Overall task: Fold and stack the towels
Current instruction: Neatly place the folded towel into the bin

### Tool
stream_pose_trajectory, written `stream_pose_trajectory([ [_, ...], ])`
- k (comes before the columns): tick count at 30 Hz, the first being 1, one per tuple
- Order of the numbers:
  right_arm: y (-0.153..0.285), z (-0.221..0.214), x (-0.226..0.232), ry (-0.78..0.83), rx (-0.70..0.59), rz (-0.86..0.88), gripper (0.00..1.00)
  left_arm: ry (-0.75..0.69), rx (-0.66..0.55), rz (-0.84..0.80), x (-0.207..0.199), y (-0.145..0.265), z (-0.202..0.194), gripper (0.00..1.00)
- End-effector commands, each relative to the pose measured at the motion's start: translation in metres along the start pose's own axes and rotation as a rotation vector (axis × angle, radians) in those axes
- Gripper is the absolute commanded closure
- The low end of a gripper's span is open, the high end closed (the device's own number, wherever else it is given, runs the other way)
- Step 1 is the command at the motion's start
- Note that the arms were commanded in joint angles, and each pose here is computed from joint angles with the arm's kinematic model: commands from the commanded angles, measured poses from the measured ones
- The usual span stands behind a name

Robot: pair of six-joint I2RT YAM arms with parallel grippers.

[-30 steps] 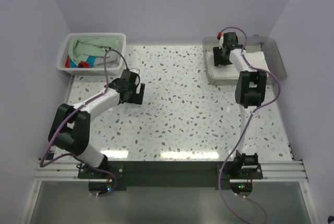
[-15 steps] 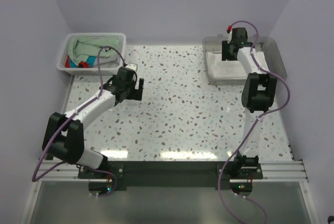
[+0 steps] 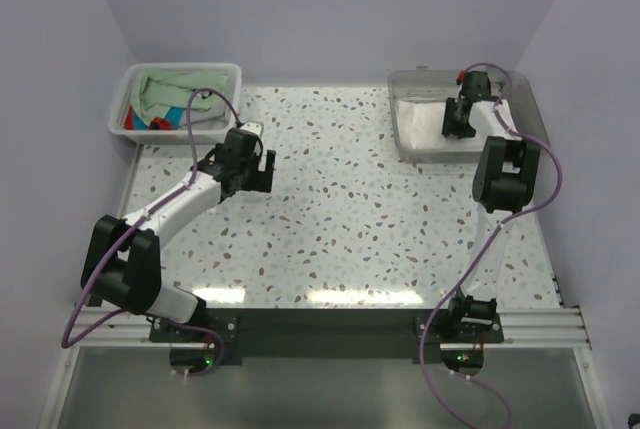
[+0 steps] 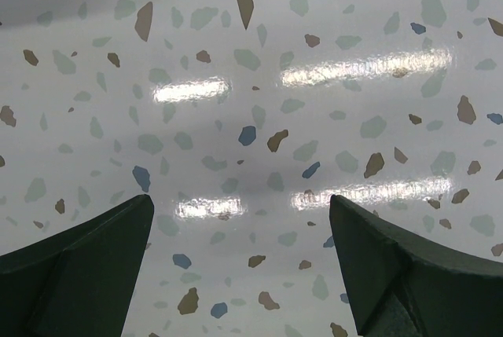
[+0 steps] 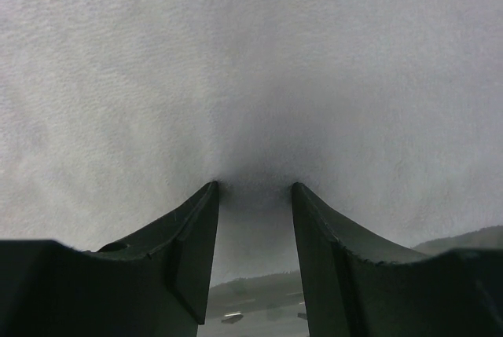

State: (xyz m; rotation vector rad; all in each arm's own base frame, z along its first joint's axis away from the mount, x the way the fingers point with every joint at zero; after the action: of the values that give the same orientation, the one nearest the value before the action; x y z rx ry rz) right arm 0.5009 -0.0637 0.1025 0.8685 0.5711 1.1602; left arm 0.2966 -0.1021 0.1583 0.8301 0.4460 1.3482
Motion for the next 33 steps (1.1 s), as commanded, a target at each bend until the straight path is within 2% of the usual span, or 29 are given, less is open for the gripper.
stream_pose_trajectory([
  [1,0.0,0.008,-0.006,-0.032,-0.037,0.005,0.54,0.023,-0.049,0.024,0.003,0.0,0.01,0.0],
  [10,0.012,0.011,-0.009,-0.041,-0.045,-0.014,0.53,0.023,-0.049,0.029,0.004,0.0,0.01,0.0],
  [14,0.031,0.023,-0.008,-0.065,-0.085,-0.01,0.51,0.032,-0.062,0.023,0.004,0.003,0.013,0.0],
  [16,0.043,0.03,-0.004,-0.075,-0.103,0.023,0.48,0.052,-0.072,0.017,0.003,0.004,0.016,0.0],
  [19,0.077,0.043,0.004,-0.102,-0.163,0.104,0.4,0.104,-0.111,0.023,0.005,0.013,0.043,0.0],
  [22,0.121,0.051,0.014,-0.124,-0.219,0.201,0.25,0.166,-0.156,0.103,0.024,0.018,0.077,0.0],
  [26,0.168,0.043,0.028,-0.124,-0.258,0.305,0.06,0.299,-0.177,0.214,0.074,0.002,0.114,0.0],
  [28,0.192,0.034,0.039,-0.104,-0.276,0.327,0.02,0.368,-0.219,0.26,0.102,0.002,0.138,0.0],
  [30,0.207,0.022,0.052,-0.092,-0.271,0.367,0.01,0.391,-0.203,0.294,0.119,-0.018,0.144,0.01],
  [31,0.217,0.012,0.055,-0.086,-0.273,0.383,0.01,0.428,-0.238,0.315,0.138,-0.017,0.157,0.02],
  [33,0.219,-0.011,0.073,-0.058,-0.249,0.429,0.01,0.452,-0.209,0.334,0.153,-0.042,0.157,0.03],
])
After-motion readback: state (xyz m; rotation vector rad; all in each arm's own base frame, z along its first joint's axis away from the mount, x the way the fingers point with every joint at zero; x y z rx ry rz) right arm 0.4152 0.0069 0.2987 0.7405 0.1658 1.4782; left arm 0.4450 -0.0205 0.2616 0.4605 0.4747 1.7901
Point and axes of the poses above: each gripper's point midway between its finger pads, its own y axis back along the fingers, its own x axis along the line the jaws close on, z = x × y, the point moved 8 cm from there along y, back along the fingers, and after that the axes turned 9 degrees about -y, right-handed, at the moved point
